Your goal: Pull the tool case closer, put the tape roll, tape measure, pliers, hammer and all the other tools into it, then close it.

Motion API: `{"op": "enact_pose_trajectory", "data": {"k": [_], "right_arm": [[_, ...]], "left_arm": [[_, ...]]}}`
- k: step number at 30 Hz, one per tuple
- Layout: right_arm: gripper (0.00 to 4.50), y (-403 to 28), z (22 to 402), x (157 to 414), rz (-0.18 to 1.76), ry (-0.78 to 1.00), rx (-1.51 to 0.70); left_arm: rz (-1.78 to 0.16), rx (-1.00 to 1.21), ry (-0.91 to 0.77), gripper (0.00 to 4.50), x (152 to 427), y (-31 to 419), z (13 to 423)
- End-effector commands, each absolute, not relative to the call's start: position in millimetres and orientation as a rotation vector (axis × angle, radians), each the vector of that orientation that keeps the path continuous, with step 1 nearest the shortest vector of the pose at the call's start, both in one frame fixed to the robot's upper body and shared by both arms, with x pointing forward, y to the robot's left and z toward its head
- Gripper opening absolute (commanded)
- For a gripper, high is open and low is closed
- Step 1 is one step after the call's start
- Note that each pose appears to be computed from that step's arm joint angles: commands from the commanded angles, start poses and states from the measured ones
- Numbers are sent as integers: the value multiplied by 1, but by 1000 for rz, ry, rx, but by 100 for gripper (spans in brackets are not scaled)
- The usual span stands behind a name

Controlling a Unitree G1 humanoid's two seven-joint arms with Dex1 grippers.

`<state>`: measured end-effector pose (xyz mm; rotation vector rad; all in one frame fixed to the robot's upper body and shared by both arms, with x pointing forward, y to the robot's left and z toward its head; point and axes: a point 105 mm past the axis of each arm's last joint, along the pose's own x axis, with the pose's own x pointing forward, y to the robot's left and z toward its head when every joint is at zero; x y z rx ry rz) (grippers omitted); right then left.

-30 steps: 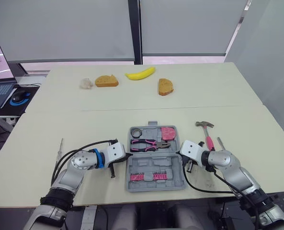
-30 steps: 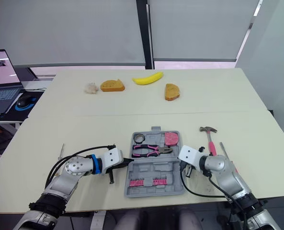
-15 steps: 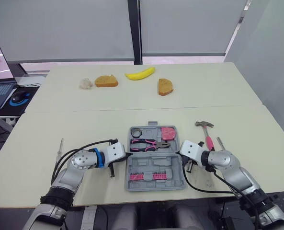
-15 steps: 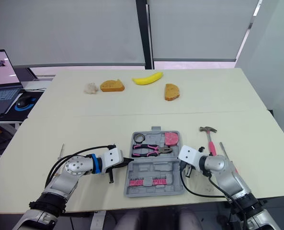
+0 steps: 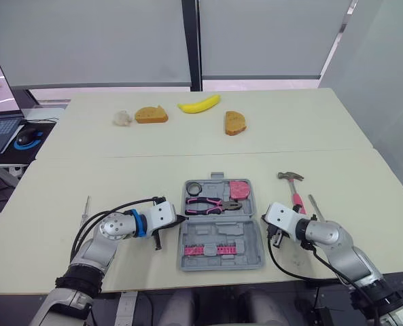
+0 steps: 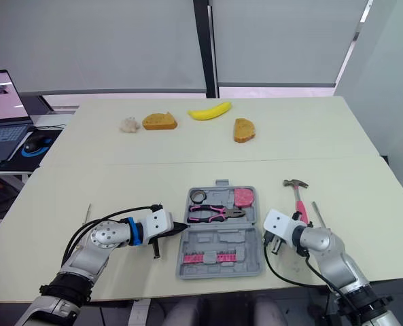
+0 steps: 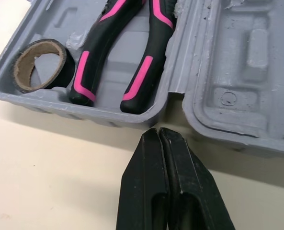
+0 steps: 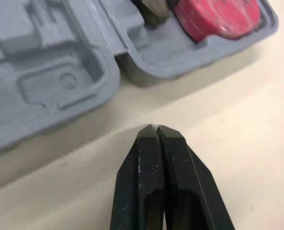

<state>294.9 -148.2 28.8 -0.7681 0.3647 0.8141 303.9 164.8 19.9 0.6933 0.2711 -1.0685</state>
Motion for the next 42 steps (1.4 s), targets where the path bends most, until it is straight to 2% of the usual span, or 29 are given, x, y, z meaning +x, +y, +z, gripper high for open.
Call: {"op": "enact_pose_trajectory", "data": {"k": [1,4,9,10,11,13,15,22,25,27,30,37,42], "right_arm": [[0,-153,60,295,778,255,-780],[0,-162,79,290,738,209,-760],[0,-209,119,271,581,173,-700],[0,-218,125,266,559,180,-689],[0,-227,129,261,542,190,-677],[47,-242,134,250,525,225,-653],[76,-253,136,240,524,272,-630],[228,-286,143,212,555,423,-558],[298,-294,141,205,562,468,-544],[348,-293,138,203,572,498,-546],[446,-290,137,204,578,508,-551],[446,-281,145,212,630,468,-583],[446,-228,162,225,844,353,-555]], "left_arm": [[-1022,688,246,3,304,182,37],[-979,656,209,3,301,196,56],[-761,529,199,3,286,258,96],[-699,506,211,20,283,273,101],[-638,483,227,40,279,288,104],[-541,440,259,92,270,315,109],[-455,387,287,148,260,339,113],[-200,230,442,368,214,412,105],[-158,206,469,450,204,424,102],[-157,190,479,450,200,425,99],[-162,180,476,450,200,422,98],[-134,155,466,450,200,420,93],[-53,111,451,450,196,422,88]]}}
